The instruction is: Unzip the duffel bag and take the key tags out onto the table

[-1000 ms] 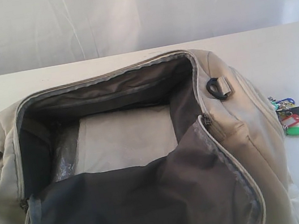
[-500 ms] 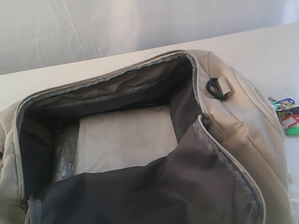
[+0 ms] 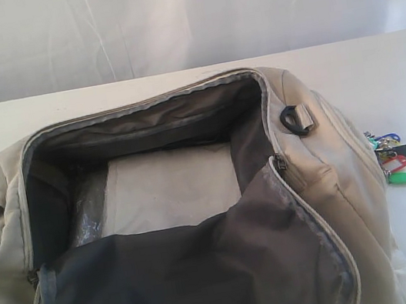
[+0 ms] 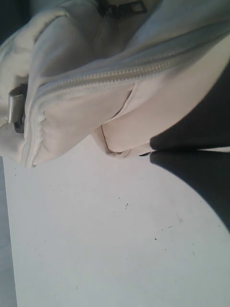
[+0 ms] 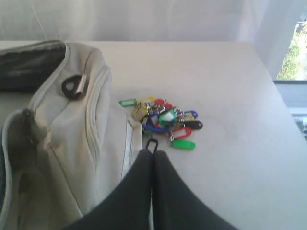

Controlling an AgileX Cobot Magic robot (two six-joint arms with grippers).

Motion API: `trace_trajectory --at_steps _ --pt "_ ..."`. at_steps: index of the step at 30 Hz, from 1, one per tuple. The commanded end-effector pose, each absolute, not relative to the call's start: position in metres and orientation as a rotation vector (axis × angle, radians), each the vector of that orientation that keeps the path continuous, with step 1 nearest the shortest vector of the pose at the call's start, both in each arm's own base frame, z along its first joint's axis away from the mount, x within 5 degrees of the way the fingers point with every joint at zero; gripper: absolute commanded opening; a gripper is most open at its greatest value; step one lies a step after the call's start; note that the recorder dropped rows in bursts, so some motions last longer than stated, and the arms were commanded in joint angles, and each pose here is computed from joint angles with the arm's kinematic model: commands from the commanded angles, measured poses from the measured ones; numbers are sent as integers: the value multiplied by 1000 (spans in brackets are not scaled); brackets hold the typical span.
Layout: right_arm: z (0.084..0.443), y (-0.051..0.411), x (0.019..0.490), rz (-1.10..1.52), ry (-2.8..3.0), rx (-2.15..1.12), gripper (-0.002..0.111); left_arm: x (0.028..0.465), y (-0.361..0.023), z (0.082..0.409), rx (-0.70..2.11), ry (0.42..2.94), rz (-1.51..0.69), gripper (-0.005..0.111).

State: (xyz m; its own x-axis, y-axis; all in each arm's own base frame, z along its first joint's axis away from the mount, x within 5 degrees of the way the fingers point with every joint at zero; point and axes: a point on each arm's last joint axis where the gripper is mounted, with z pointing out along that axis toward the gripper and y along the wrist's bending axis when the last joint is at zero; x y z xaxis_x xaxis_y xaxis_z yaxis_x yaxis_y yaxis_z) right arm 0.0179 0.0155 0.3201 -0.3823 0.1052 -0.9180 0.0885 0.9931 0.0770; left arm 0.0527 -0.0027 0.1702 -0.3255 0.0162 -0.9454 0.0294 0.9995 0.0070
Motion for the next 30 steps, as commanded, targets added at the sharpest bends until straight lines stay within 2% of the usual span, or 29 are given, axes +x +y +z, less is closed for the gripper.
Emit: trace_trajectory --at_steps 1,11,16,21,30 --pt "295 14 24 37 1986 180 0 53 -2 169 24 1900 -15 0" --pt "273 -2 45 -36 1712 255 0 53 -2 169 24 1900 -15 0" --pt "241 -9 53 -70 1647 294 0 53 -2 169 24 1900 -15 0" --pt "190 -11 56 -66 1741 326 0 53 -2 169 24 1900 -15 0" --pt "181 -4 55 5 1840 259 0 53 -2 169 24 1900 -14 0"
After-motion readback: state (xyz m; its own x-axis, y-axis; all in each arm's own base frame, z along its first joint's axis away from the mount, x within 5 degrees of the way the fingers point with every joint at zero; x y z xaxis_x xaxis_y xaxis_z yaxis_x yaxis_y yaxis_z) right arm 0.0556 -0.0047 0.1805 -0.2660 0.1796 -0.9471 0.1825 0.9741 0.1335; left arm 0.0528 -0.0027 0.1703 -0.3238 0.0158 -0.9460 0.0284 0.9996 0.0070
